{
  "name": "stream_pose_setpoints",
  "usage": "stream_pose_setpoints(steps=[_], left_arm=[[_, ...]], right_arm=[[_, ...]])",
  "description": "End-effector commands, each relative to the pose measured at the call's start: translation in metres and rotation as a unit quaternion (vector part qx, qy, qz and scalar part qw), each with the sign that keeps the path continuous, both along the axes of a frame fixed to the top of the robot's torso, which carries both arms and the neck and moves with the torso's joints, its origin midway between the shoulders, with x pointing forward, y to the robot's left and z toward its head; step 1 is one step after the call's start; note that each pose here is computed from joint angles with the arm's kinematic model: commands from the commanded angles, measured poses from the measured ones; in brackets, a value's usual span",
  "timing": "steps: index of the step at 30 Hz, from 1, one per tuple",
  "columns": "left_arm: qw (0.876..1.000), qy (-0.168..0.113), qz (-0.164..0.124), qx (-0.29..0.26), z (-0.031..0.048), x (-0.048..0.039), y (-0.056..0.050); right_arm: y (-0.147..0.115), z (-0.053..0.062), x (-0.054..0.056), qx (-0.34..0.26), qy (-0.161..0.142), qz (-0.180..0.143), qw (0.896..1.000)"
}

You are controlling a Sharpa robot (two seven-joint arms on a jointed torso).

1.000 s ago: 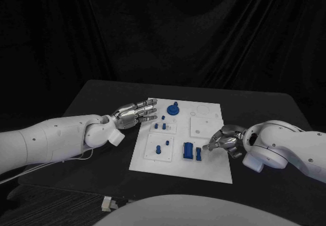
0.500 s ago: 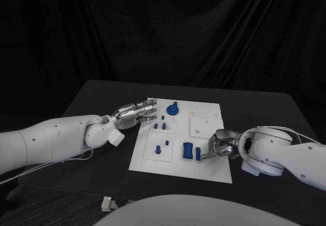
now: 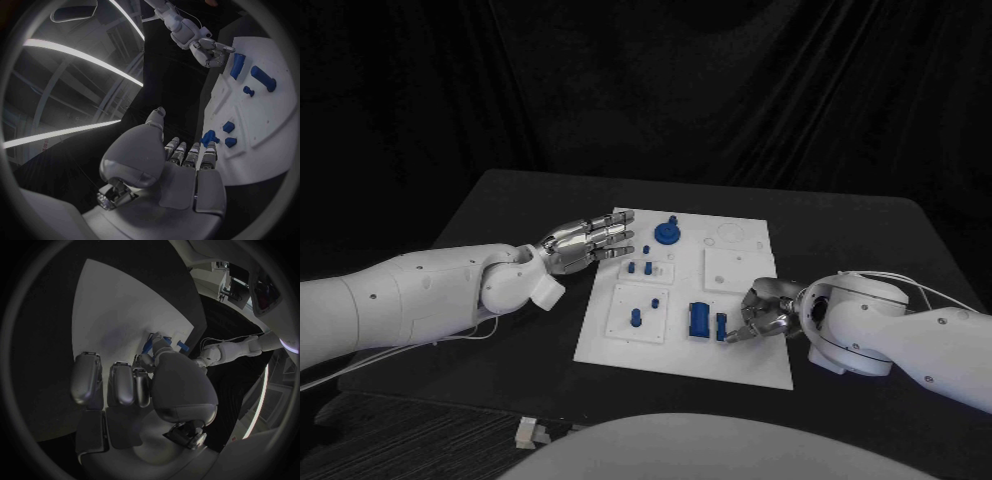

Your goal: Assemble the parts on the task board

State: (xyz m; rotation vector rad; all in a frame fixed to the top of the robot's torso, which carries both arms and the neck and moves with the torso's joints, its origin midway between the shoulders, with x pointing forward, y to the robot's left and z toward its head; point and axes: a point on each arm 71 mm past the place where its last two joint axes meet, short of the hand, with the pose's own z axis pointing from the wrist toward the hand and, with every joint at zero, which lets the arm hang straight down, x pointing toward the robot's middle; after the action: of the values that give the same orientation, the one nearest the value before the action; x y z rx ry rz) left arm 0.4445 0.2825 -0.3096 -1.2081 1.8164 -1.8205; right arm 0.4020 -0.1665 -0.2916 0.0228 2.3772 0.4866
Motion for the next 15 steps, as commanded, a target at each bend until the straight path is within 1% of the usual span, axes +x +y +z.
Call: stream_pose_setpoints(steps=[1,15], left_arm=[[1.000,-0.001,-0.003,-0.011,0.0008,-0.0006,-0.0019],[1.000,0.000,-0.004,-0.012,-0.0001,-0.0009,-0.0023]], right_arm=[[-0.0006,-0.0021,0.0002,-0.011,-0.006,-0.001,1.000],[0.0027,-0.0043,0.0025,-0.006,-0.013,-0.007,1.000]])
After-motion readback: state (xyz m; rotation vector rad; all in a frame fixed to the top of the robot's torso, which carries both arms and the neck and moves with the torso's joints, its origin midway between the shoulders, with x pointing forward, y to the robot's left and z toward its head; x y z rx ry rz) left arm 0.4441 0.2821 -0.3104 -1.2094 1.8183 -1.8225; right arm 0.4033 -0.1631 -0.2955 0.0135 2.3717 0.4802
